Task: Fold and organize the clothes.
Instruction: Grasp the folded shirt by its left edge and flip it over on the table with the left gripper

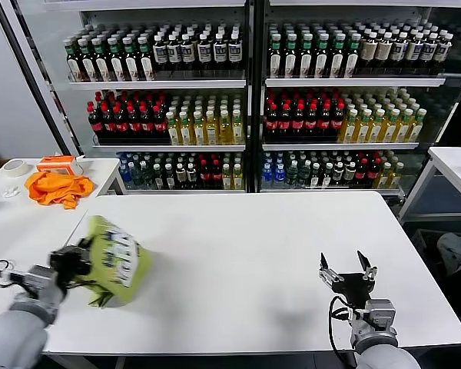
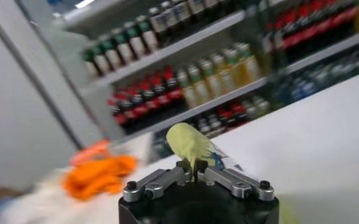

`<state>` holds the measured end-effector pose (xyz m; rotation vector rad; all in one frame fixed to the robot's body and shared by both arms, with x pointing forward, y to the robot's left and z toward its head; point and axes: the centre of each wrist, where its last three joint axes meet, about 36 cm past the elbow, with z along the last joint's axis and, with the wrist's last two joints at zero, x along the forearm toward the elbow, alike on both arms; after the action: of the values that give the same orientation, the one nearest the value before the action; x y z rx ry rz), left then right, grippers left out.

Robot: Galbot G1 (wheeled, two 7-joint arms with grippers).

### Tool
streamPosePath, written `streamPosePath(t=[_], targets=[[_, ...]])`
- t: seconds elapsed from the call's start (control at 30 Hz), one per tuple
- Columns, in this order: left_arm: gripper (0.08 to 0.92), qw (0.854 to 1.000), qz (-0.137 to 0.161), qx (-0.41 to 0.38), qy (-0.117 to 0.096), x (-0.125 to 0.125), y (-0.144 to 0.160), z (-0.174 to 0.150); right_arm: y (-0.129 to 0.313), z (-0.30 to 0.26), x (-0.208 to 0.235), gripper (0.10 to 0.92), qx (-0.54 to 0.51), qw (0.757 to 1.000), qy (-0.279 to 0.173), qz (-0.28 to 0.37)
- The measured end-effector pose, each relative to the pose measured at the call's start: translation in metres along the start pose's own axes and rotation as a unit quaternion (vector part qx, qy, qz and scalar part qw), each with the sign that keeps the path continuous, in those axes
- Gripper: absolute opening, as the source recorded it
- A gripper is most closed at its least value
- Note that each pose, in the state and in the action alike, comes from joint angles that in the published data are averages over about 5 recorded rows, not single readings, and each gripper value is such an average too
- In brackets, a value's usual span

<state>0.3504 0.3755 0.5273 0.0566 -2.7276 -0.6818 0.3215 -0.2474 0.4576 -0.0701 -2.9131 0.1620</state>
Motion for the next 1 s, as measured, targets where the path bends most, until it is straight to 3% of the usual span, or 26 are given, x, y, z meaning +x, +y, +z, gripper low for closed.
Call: streamPosePath(t=[0.17, 0.33, 0.47, 0.67, 1.0], targets=[[0.106, 0.996, -0.053, -0.064, -0.001, 0.002, 0.034, -0.006, 0.0, 0.001, -0.004, 0.823, 0.0, 1.0, -0.002, 0.001], [0.106, 0.993, -0.069, -0.097, -0.006, 0.006, 0.031, -0.008, 0.001, 0.004, -0.006, 0.823, 0.0, 1.0, 0.001, 0.0], [0.106, 0.995, -0.046, -0.091, -0.002, 0.007, -0.001, 0.003, 0.001, 0.006, -0.006, 0.823, 0.002, 1.0, 0.005, -0.002], [0.106, 0.999, 0.013, -0.047, 0.006, 0.006, -0.067, 0.017, 0.003, 0.007, -0.003, 0.823, 0.005, 1.0, 0.006, -0.004], [0.106, 0.996, 0.073, 0.049, -0.016, 0.0, -0.137, 0.002, 0.001, 0.002, -0.001, 0.823, 0.013, 1.0, -0.003, -0.007]])
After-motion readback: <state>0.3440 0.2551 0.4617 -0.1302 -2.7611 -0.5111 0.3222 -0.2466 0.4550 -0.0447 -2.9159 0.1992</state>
